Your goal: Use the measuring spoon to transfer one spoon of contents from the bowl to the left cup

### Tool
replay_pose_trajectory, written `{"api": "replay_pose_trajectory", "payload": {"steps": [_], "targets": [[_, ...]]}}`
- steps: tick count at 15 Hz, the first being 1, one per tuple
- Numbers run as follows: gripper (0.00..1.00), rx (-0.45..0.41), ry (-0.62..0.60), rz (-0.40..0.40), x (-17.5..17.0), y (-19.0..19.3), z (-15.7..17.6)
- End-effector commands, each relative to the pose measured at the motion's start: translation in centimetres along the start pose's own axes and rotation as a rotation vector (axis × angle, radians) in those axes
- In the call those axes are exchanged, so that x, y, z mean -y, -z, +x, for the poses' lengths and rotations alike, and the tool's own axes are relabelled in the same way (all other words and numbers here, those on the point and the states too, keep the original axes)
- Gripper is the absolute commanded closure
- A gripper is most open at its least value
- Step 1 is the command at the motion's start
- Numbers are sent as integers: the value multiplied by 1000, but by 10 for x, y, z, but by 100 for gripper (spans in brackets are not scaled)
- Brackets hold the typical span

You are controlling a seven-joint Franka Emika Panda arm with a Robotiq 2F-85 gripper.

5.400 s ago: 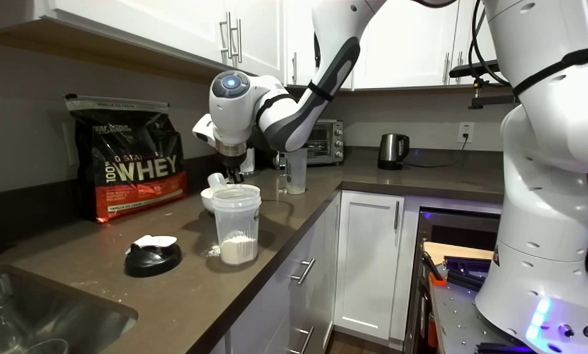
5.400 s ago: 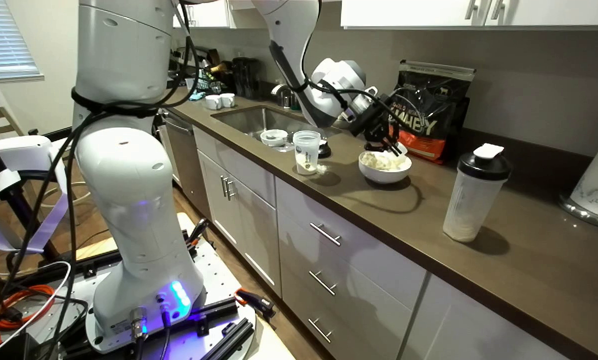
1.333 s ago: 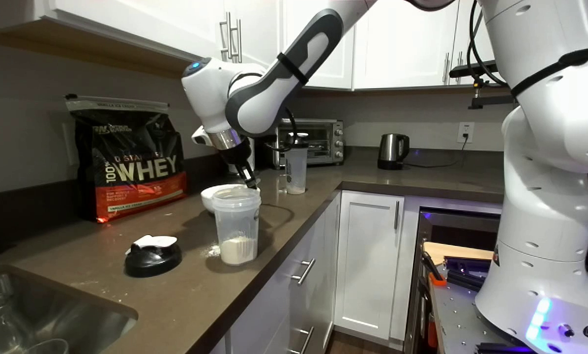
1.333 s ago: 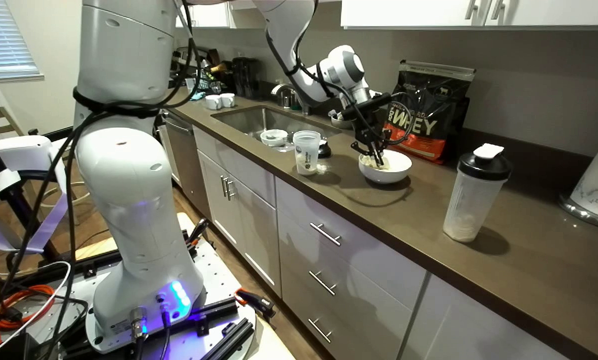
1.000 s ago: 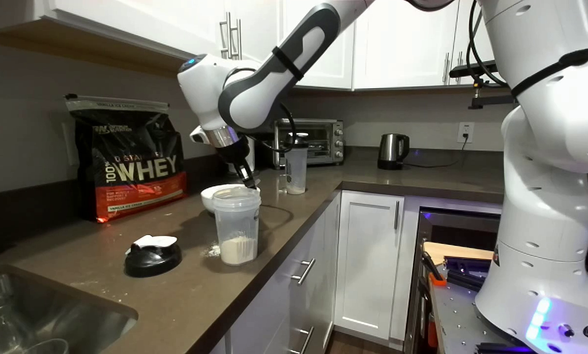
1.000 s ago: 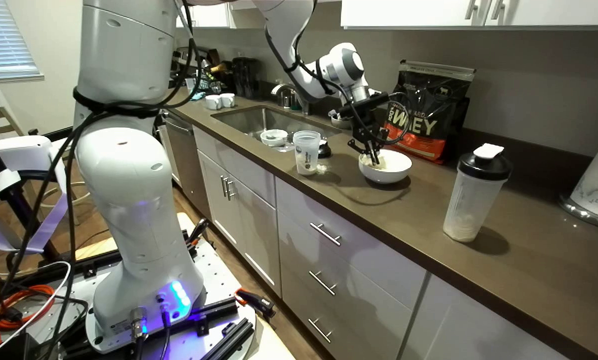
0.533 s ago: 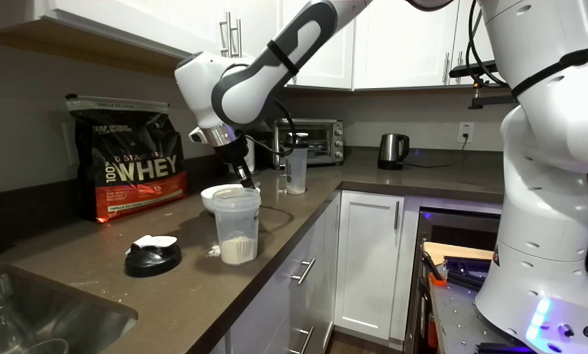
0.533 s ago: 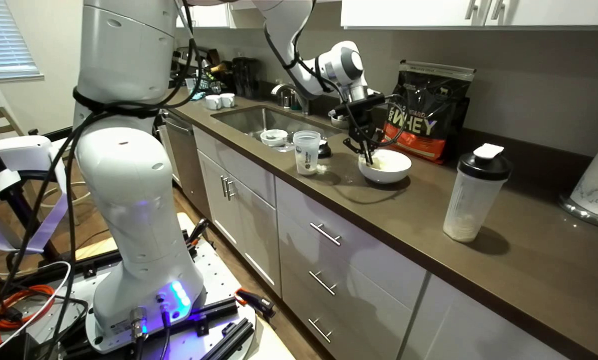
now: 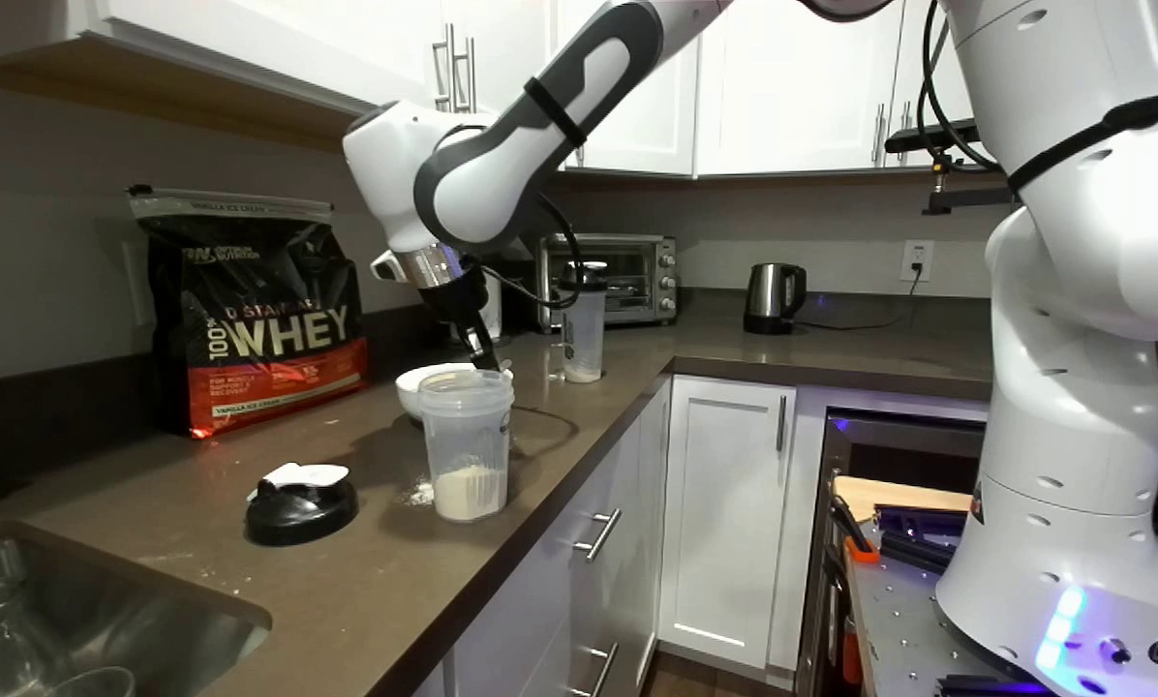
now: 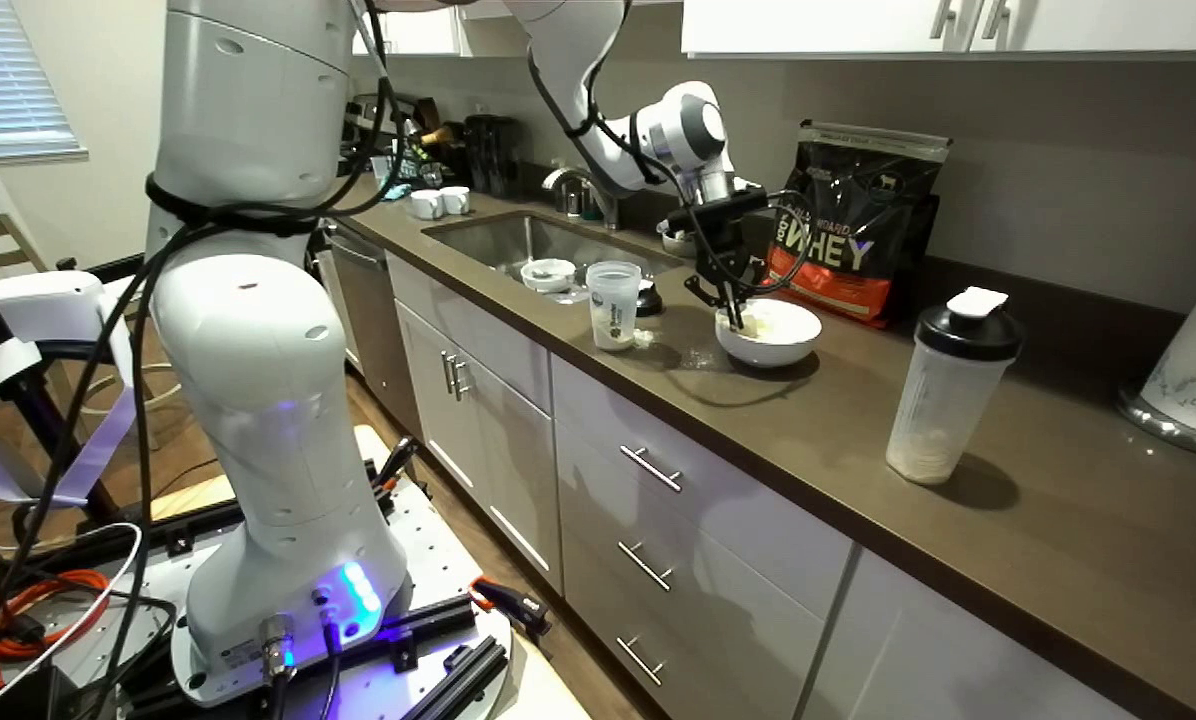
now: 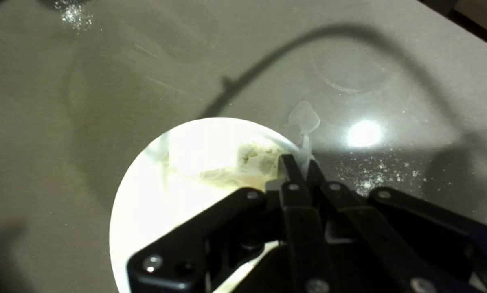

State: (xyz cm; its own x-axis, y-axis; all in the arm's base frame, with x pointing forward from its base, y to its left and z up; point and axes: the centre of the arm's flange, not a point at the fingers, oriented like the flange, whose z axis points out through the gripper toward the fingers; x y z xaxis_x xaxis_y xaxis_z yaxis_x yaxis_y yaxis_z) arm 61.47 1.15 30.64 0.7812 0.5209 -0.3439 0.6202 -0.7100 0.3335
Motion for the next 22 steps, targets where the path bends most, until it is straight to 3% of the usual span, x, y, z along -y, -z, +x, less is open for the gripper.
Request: {"api": "replay_pose_trajectory", "payload": {"steps": [1, 11, 22], "targets": [[99, -5, 1, -42, 2, -6, 0], [99, 13, -40, -77, -30, -12, 7], [99, 36, -152, 20, -39, -9, 17]]}}
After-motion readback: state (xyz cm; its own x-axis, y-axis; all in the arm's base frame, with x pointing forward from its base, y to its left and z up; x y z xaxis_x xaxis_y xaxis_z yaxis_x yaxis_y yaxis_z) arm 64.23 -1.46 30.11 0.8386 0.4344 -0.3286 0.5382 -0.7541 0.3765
